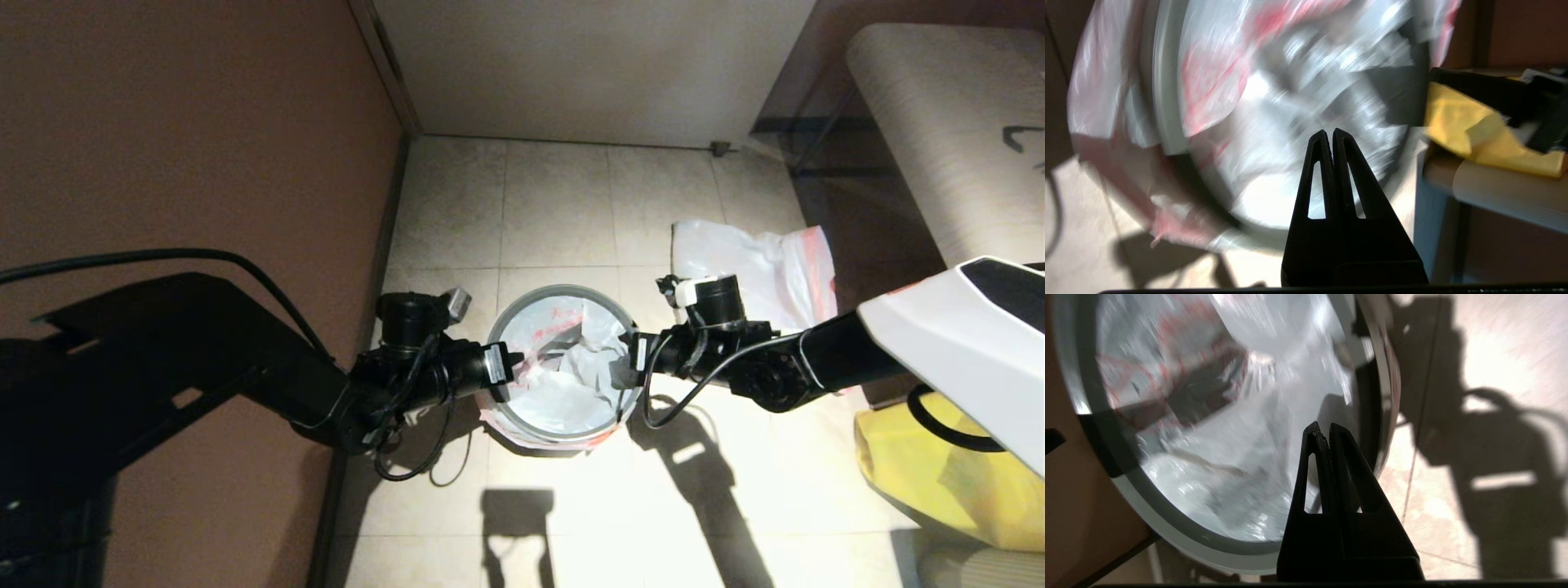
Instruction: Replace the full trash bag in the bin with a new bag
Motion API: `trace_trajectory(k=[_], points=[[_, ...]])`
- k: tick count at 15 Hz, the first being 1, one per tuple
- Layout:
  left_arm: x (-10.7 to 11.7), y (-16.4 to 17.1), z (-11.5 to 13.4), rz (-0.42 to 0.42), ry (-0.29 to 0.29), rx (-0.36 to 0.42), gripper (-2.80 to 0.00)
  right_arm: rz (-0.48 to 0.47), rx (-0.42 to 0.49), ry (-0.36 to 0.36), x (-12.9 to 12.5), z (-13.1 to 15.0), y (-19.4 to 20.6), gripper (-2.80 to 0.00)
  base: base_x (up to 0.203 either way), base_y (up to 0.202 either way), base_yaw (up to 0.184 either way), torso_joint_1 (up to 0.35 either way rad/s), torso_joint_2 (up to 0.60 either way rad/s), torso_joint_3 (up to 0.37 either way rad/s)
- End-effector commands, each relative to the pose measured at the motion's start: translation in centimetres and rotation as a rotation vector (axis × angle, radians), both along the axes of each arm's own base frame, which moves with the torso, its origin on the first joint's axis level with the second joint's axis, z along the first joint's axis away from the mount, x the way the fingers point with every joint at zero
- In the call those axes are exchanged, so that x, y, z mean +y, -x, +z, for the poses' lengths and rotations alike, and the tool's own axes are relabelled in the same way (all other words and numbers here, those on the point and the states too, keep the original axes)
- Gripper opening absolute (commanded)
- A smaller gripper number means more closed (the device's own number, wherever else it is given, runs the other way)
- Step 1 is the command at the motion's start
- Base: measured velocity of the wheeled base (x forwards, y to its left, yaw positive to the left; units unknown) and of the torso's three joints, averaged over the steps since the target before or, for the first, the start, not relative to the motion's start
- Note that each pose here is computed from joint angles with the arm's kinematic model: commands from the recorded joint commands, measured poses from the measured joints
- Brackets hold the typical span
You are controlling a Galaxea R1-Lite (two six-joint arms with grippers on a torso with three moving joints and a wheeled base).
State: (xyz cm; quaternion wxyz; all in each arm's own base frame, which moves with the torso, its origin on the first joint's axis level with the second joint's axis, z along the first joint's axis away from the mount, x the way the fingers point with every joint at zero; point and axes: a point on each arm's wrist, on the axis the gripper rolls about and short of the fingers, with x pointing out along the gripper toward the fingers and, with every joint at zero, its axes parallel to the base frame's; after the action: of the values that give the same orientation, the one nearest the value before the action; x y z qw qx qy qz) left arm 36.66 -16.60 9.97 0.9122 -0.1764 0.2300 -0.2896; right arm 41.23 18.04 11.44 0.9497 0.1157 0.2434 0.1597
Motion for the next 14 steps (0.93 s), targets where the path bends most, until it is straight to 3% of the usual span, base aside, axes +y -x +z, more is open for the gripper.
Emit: trace_trajectory(k=[1, 3, 4, 6, 7, 10, 14], points=[[0.1, 3.7, 7.8, 0.100, 0.044, -0.189, -2.80, -0.072, -0.175, -0.010, -0.5, 7.4, 3.3, -2.80, 0.000, 0.000, 0.000, 0.000, 0.00, 0.000], [1.0, 6.3, 11.3, 0.196, 0.014, -0.263, -2.80, -0.120, -0.270, 0.034, -0.8, 10.9, 5.6, -2.80, 0.000, 0.000, 0.000, 0.000, 0.00, 0.000], [1.3, 7.8, 12.3, 0.259, -0.013, -0.287, -2.80, -0.156, -0.279, 0.061, -0.9, 11.3, 7.0, -2.80, 0.000, 0.000, 0.000, 0.000, 0.00, 0.000], [1.9, 10.5, 14.0, 0.437, -0.123, -0.357, -2.80, -0.199, -0.302, 0.086, -2.2, 12.7, 10.4, -2.80, 0.000, 0.000, 0.000, 0.000, 0.00, 0.000], [2.3, 11.7, 15.0, 0.485, -0.164, -0.400, -2.80, -0.215, -0.316, 0.094, -3.3, 13.4, 12.0, -2.80, 0.000, 0.000, 0.000, 0.000, 0.00, 0.000], [4.2, 15.0, 15.8, 0.549, -0.301, -0.472, -2.80, -0.278, -0.341, 0.121, -7.3, 14.3, 16.8, -2.80, 0.000, 0.000, 0.000, 0.000, 0.00, 0.000], [8.6, 19.0, 17.6, 0.687, -0.351, -0.559, -2.80, -0.364, -0.468, 0.091, -11.5, 15.9, 23.8, -2.80, 0.000, 0.000, 0.000, 0.000, 0.00, 0.000]])
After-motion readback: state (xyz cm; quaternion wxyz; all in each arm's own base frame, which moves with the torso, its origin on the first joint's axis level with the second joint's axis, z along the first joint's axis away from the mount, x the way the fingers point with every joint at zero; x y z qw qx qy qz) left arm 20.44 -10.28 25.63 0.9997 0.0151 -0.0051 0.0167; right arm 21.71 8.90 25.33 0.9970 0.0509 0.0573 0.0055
